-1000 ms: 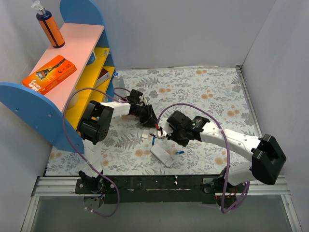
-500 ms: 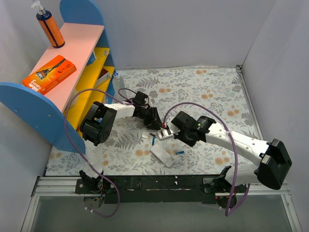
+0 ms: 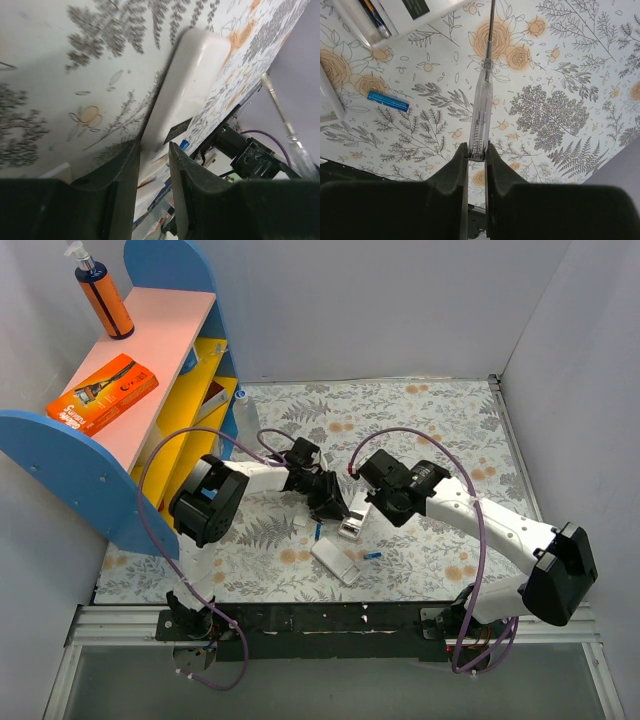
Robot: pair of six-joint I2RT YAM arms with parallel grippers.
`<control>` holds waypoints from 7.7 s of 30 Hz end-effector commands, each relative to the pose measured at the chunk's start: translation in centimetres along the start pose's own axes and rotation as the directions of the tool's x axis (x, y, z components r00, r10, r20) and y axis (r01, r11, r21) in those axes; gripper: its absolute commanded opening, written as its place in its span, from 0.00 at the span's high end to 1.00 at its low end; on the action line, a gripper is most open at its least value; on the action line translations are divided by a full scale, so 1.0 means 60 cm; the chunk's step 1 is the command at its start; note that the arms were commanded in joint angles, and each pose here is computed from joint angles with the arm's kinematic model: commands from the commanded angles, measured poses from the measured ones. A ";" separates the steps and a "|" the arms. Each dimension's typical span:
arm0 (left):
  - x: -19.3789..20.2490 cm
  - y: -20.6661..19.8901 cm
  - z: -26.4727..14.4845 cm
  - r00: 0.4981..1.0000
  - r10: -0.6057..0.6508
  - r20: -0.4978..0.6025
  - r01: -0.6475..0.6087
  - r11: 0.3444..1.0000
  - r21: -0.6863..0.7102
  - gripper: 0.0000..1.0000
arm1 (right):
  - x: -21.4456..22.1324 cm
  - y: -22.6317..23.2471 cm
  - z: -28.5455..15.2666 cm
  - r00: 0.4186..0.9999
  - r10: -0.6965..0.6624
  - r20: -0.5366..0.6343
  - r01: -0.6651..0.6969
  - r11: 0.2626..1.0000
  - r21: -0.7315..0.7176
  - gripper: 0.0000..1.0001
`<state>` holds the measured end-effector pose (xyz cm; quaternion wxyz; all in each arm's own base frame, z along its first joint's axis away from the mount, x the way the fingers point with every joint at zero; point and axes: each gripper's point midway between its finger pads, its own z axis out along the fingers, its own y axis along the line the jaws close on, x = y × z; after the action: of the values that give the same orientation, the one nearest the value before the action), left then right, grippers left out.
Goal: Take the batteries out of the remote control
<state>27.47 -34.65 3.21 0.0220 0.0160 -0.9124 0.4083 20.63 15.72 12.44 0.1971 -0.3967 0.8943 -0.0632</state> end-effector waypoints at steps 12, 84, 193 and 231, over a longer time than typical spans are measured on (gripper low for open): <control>0.028 -0.137 -0.032 0.995 0.067 0.073 -0.076 0.988 0.133 0.71 | 0.030 0.070 -0.057 0.953 0.303 -0.008 -0.297 0.926 -0.233 0.99; 0.006 -0.012 0.031 0.998 0.024 0.064 -0.020 0.997 -0.073 0.72 | 0.090 0.135 0.011 0.894 0.449 -0.001 -0.420 0.836 -0.352 0.99; 0.003 0.039 -0.196 0.889 0.279 0.363 -0.164 0.934 -0.318 0.02 | 0.051 -0.016 0.145 0.751 0.648 0.123 -0.633 0.761 -0.145 0.80; -0.095 0.082 -0.119 0.908 0.322 0.269 -0.168 0.866 -0.470 0.73 | -0.062 -0.019 0.027 0.718 0.593 0.364 -0.491 0.802 -0.340 0.59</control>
<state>32.00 -25.74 3.16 -0.1627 -0.0192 -0.9695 0.1822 24.38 17.52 11.91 0.3538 -0.1301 0.9081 0.1821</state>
